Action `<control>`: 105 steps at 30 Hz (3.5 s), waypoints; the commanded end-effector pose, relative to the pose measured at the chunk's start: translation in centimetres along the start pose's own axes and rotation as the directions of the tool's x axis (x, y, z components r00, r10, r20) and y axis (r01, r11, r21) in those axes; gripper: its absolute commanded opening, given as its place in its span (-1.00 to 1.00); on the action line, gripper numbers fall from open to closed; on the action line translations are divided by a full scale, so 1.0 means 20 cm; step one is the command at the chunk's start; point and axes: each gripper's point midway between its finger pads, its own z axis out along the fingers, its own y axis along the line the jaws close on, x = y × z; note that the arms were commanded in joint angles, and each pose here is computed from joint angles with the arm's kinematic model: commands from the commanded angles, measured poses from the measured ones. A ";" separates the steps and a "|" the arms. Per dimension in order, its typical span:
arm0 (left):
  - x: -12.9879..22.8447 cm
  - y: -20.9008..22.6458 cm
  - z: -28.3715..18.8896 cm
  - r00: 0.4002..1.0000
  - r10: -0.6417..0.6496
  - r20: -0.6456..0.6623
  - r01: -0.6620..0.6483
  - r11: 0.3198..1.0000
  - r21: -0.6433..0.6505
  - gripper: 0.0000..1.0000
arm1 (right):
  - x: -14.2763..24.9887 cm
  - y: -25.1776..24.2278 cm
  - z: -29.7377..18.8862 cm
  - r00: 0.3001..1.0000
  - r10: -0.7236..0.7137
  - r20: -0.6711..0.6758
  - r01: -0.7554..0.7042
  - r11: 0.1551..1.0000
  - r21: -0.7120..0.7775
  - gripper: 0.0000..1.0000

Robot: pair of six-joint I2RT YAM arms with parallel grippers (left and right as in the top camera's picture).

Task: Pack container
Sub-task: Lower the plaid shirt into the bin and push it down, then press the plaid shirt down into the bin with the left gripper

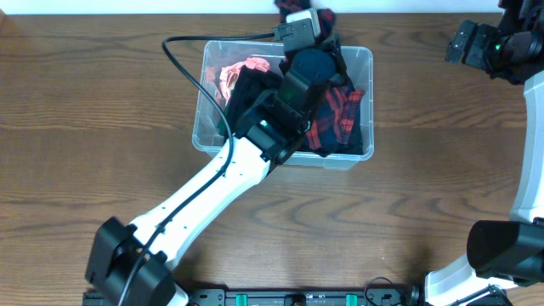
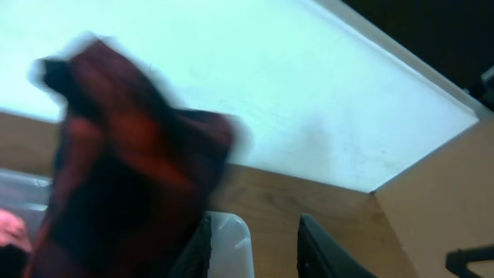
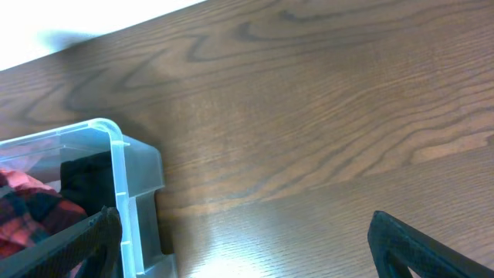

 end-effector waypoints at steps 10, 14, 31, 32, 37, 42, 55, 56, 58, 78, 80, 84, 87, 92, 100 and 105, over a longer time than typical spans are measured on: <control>-0.20 0.04 -0.35 0.828 0.558 -0.061 -0.559 0.829 -0.018 -0.24 | 0.01 0.00 0.01 1.000 0.008 -0.005 -0.008 1.000 0.002 0.99; -0.08 0.21 -0.35 0.742 0.633 -0.219 -0.655 0.755 -0.033 -0.24 | 0.01 0.00 0.01 1.000 0.008 -0.005 -0.008 1.000 0.003 0.98; 0.38 0.45 -0.49 0.320 0.806 -0.499 -0.761 0.532 0.372 -0.26 | 0.01 0.00 0.01 1.000 0.008 -0.005 -0.008 1.000 0.002 0.98; 0.40 0.43 -0.50 0.311 0.814 -0.490 -0.749 0.527 0.401 -0.26 | 0.01 0.00 0.01 1.000 0.008 -0.006 -0.008 1.000 0.002 0.99; 0.49 0.46 -0.48 0.265 0.816 -0.513 -0.730 0.518 0.447 -0.27 | 0.01 0.00 0.01 1.000 0.008 -0.006 -0.008 1.000 0.002 0.99; 0.62 0.55 -0.45 0.182 0.799 -0.574 -0.711 0.510 0.485 -0.26 | 0.01 0.00 0.01 1.000 0.008 -0.006 -0.008 1.000 0.002 0.98; 0.69 0.58 -0.38 0.168 0.791 -0.588 -0.705 0.513 0.489 0.56 | 0.01 0.00 0.01 1.000 0.008 -0.005 -0.008 1.000 0.002 0.98; 0.70 0.59 -0.37 0.166 0.789 -0.592 -0.705 0.515 0.488 0.56 | 0.01 0.00 0.01 1.000 0.008 -0.006 -0.008 1.000 0.002 0.99; 0.72 0.62 -0.35 0.159 0.779 -0.606 -0.702 0.521 0.485 0.56 | 0.01 0.00 0.01 1.000 0.008 -0.006 -0.008 1.000 0.002 0.98; 0.63 0.61 -0.11 0.467 0.626 -0.624 -0.665 0.714 0.218 -0.88 | 0.01 0.00 0.01 1.000 0.007 -0.006 -0.007 1.000 0.002 0.98; 0.59 0.58 -0.11 0.536 0.582 -0.612 -0.629 0.759 0.171 -0.88 | 0.01 0.00 0.01 1.000 0.008 -0.006 -0.008 1.000 0.002 0.98; 0.50 0.52 -0.11 0.664 0.480 -0.574 -0.534 0.841 0.085 -0.88 | 0.01 0.00 0.01 1.000 0.008 -0.006 -0.008 1.000 0.002 0.98; 0.43 0.46 -0.12 0.738 0.414 -0.533 -0.465 0.884 0.043 -0.88 | 0.01 0.00 0.01 1.000 0.008 -0.005 -0.008 1.000 0.002 0.98; 0.32 0.39 -0.13 0.831 0.307 -0.463 -0.347 0.938 0.000 -0.88 | 0.01 0.00 0.01 1.000 0.008 -0.006 -0.008 1.000 0.002 0.98; 0.34 0.30 -0.15 0.858 0.235 -0.456 -0.267 0.964 -0.007 -0.88 | 0.01 0.00 0.01 1.000 0.008 -0.005 -0.008 1.000 0.002 0.99; 0.38 0.22 -0.17 0.854 0.251 -0.455 -0.273 0.962 0.019 -0.88 | 0.01 0.00 0.01 1.000 0.008 -0.005 -0.008 1.000 0.002 0.98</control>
